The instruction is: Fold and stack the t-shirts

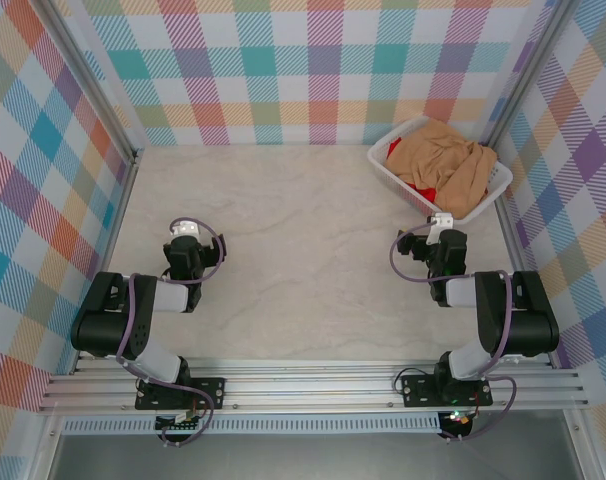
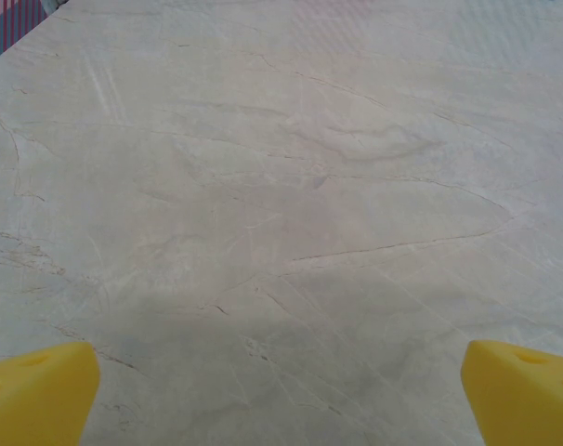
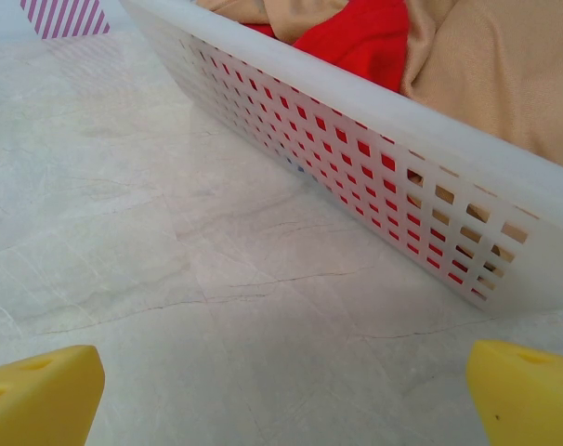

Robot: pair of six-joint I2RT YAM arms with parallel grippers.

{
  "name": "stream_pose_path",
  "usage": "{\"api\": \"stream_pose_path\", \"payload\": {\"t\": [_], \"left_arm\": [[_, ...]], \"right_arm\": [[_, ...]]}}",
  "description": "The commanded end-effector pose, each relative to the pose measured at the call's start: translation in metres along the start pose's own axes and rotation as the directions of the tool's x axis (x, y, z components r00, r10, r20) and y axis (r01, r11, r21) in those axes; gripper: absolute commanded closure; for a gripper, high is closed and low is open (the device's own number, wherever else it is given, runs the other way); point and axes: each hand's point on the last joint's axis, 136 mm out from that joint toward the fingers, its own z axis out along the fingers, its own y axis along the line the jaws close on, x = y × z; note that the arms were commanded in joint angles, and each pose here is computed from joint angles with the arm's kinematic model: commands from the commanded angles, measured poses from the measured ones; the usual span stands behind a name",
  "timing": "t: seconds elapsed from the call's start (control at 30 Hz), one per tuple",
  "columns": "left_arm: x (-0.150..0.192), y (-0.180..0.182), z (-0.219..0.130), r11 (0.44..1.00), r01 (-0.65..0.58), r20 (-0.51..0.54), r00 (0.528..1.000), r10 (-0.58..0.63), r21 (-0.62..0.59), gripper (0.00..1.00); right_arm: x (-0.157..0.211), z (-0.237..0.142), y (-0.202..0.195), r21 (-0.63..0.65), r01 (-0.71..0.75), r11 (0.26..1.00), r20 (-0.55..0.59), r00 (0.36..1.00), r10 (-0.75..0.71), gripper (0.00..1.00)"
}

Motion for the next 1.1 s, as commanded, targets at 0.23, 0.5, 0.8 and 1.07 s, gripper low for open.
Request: {"api": "stream_pose_path", "payload": {"t": [0.23,0.5,0.8,1.07], "left_arm": [[-0.015,-0.002,0.001,1.000,0.008,0.049,0.999,-0.009,0.011,0.00],[-0.133,-0.001,-0.090,0.963,0.250,0.313,0.927,-0.207,-0.101,0.00],[-0.174,-0.059,-0.077,0.836,0.548,-0.272,0.803,-0.530,-0.011,0.04],[-0.197,-0.154,-0.110,0.810,0.492,-0.390,0.847,-0.361,0.319,0.17]], "right_arm": [[-0.016,0.000,0.002,-0.011,0.021,1.000,0.050,0.999,-0.020,0.00],[-0.161,-0.081,0.022,0.086,-0.267,0.960,0.019,0.964,0.266,0.00],[-0.197,-0.023,-0.012,0.186,-0.533,0.825,-0.257,0.784,0.565,0.27],[-0.173,0.059,-0.044,0.254,-0.567,0.784,-0.383,0.685,0.620,0.38]]}}
